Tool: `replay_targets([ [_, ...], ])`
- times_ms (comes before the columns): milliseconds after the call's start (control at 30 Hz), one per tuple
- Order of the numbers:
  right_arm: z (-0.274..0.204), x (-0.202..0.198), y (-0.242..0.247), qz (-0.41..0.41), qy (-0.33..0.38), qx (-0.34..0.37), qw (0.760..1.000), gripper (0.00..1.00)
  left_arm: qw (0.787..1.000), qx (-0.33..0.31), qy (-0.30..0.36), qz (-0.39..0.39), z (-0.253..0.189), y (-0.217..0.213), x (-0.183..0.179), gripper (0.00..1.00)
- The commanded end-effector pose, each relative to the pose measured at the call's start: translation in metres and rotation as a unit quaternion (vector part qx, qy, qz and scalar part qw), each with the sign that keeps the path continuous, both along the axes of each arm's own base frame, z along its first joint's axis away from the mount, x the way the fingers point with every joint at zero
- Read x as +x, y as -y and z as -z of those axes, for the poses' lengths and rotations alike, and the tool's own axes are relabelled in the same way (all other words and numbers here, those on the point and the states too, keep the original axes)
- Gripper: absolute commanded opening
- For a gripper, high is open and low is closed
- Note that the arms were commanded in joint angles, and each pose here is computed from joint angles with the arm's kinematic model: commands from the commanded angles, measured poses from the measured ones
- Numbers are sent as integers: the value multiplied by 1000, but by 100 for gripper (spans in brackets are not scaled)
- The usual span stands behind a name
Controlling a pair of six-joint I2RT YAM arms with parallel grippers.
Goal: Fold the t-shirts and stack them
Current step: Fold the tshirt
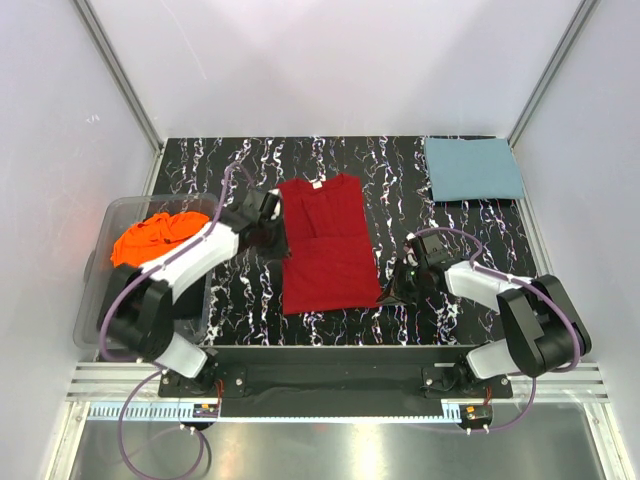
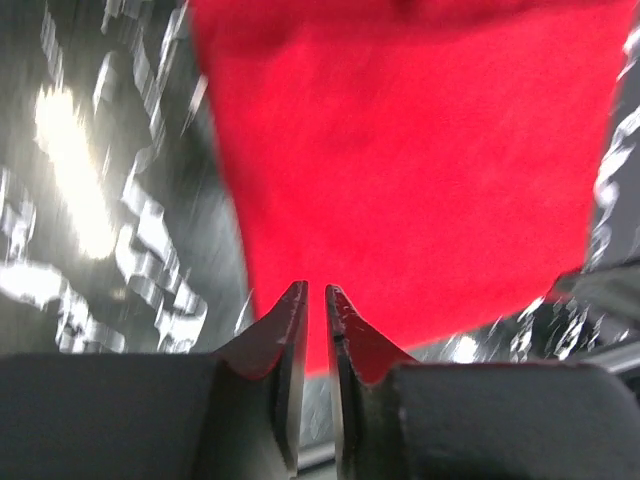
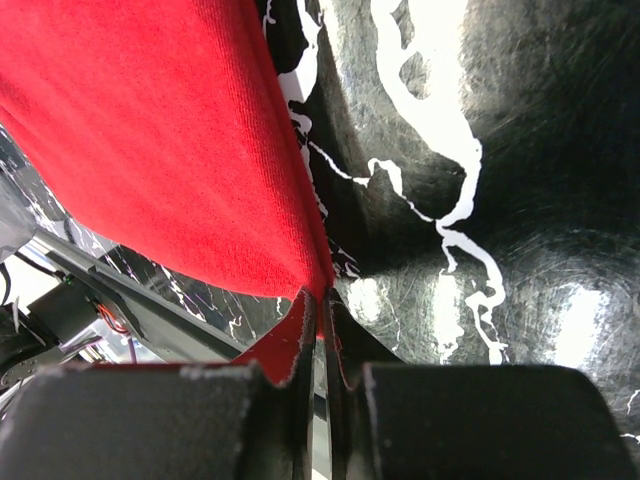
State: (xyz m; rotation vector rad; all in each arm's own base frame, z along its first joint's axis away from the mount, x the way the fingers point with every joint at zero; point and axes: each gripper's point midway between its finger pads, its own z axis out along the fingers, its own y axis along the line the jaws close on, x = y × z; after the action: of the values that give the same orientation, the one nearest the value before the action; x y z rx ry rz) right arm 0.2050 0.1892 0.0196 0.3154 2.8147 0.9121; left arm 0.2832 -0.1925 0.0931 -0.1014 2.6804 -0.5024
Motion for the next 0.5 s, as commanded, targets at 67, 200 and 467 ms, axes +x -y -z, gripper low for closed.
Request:
replay_targets([
  [67, -9, 0, 0, 0, 17, 1, 1000, 8, 1000, -10, -12, 11, 22, 13, 41, 14],
  [200, -10, -1, 0, 3, 15, 4, 1000, 9, 1000, 21, -2, -4, 32, 5, 73, 14],
  [467, -19, -1, -4, 9, 22, 17, 1000, 13, 997, 63, -27, -28, 67, -24, 104, 13],
])
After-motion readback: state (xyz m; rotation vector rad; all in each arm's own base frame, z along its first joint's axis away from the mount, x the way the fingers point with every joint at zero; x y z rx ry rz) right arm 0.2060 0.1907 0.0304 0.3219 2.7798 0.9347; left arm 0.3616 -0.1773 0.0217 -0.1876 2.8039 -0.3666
